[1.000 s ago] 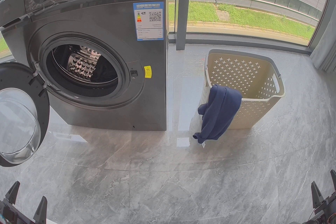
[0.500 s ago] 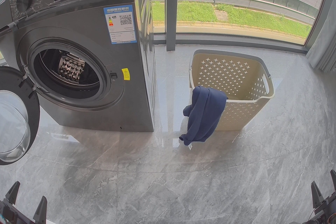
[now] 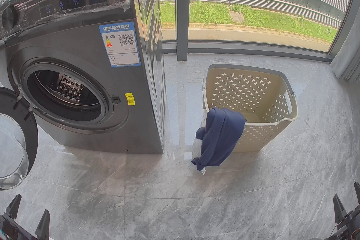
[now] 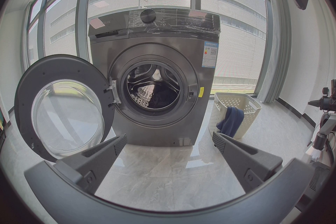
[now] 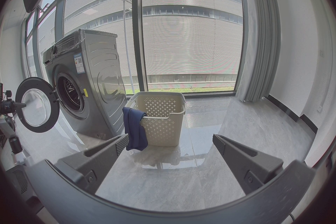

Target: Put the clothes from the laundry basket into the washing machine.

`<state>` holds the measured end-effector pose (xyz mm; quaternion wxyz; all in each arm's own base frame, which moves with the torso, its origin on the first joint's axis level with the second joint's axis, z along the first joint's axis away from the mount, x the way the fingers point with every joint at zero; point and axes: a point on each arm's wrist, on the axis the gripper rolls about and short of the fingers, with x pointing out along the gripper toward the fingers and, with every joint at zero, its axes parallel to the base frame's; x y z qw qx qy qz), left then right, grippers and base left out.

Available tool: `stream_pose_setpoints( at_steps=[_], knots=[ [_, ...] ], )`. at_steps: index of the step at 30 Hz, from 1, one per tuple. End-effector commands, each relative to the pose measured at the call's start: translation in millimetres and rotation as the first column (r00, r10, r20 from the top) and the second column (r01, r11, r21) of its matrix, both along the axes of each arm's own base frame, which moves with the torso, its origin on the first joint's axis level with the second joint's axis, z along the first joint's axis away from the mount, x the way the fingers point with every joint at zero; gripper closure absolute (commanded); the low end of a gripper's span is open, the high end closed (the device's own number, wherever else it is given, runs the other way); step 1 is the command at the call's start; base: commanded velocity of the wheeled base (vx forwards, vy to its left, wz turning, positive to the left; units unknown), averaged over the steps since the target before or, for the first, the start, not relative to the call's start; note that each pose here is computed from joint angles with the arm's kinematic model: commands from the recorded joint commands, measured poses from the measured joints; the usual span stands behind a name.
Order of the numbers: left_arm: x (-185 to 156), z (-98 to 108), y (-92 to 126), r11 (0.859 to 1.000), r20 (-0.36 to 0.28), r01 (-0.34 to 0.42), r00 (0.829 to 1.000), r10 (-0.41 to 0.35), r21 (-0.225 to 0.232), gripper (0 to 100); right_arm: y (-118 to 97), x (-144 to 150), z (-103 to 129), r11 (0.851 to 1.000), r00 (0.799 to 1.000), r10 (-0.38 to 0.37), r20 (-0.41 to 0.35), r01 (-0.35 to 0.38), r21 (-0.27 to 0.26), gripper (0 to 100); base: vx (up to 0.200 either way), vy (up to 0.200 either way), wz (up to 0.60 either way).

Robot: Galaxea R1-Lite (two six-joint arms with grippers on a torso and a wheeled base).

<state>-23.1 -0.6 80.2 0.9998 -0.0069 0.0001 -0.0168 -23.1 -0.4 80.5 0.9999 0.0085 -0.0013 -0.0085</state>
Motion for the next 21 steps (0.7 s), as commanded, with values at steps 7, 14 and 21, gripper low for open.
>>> stream_pose_setpoints(
  at_steps=[7, 14, 21],
  knots=[
    [0.6, -4.7, 0.0, 1.000, -0.009, 0.000, 1.000, 0.000, 0.000, 0, 0.0, 0.2, -4.8, 1.000, 1.000, 0.000, -0.003, 0.000, 0.000, 0, 0.000, -0.143, 0.00],
    [0.6, -4.7, 0.0, 1.000, -0.009, 0.000, 1.000, 0.000, -0.001, 0, 0.0, 0.2, -4.8, 1.000, 1.000, 0.002, -0.003, -0.002, 0.001, 0, 0.000, -0.200, 0.00],
    [0.6, -4.7, 0.0, 1.000, -0.009, 0.000, 1.000, 0.000, 0.000, 0, 0.0, 0.2, -4.9, 1.000, 1.000, -0.001, -0.004, 0.001, 0.009, 0, 0.000, -0.086, 0.00]
  ],
)
